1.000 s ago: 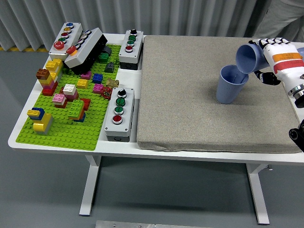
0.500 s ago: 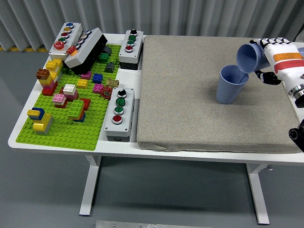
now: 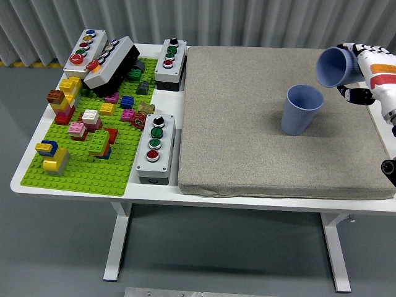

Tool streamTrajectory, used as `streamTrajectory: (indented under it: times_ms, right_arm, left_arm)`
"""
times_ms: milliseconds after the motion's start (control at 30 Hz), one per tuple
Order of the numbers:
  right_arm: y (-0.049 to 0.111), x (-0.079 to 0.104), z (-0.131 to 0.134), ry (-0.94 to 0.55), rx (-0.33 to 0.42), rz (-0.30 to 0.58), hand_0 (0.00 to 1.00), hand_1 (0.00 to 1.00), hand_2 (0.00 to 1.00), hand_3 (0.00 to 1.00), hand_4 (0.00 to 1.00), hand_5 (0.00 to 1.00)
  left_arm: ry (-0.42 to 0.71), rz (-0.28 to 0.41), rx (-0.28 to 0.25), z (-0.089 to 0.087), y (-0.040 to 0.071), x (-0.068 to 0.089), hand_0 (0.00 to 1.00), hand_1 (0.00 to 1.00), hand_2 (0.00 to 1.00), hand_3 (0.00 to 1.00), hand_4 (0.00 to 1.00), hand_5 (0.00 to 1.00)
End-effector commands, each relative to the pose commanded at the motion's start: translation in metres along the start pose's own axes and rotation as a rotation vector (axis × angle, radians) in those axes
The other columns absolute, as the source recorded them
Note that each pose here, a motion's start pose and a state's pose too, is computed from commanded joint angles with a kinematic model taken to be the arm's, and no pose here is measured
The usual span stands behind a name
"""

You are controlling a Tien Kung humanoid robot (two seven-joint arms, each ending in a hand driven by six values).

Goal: Pick cup pour cup place

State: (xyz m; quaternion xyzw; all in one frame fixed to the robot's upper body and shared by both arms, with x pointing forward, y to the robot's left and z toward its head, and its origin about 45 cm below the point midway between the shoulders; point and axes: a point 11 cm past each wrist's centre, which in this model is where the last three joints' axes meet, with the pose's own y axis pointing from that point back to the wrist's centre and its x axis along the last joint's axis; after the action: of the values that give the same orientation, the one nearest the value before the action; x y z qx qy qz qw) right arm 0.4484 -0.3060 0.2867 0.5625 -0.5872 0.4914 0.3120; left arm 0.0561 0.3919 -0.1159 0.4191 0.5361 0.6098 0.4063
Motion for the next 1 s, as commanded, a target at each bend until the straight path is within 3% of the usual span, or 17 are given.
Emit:
streamTrajectory:
  times_ms: [400, 833, 1000]
  right_arm:
    - [0.000, 0.006, 0.052, -0.493, -0.262, 0.019, 0.854, 0.642, 0.523, 0.535, 0.684, 0.042]
    - [0.026, -0.030, 0.090, -1.139, -0.527, 0.041, 0.852, 0.644, 0.524, 0.539, 0.688, 0.044]
    - [0.037, -0.046, 0.092, -1.160, -0.556, 0.041, 0.852, 0.644, 0.524, 0.539, 0.688, 0.044]
  left_arm:
    - [0.000, 0.001, 0.005, -0.002, 0.000, 0.001, 0.863, 0.837, 0.911, 0.796, 0.641, 0.882]
    - [-0.003, -0.001, 0.010, -0.005, -0.001, 0.000, 0.862, 0.837, 0.911, 0.796, 0.643, 0.883]
    - [-0.005, -0.002, 0.011, -0.005, -0.001, -0.001, 0.862, 0.837, 0.911, 0.796, 0.643, 0.883]
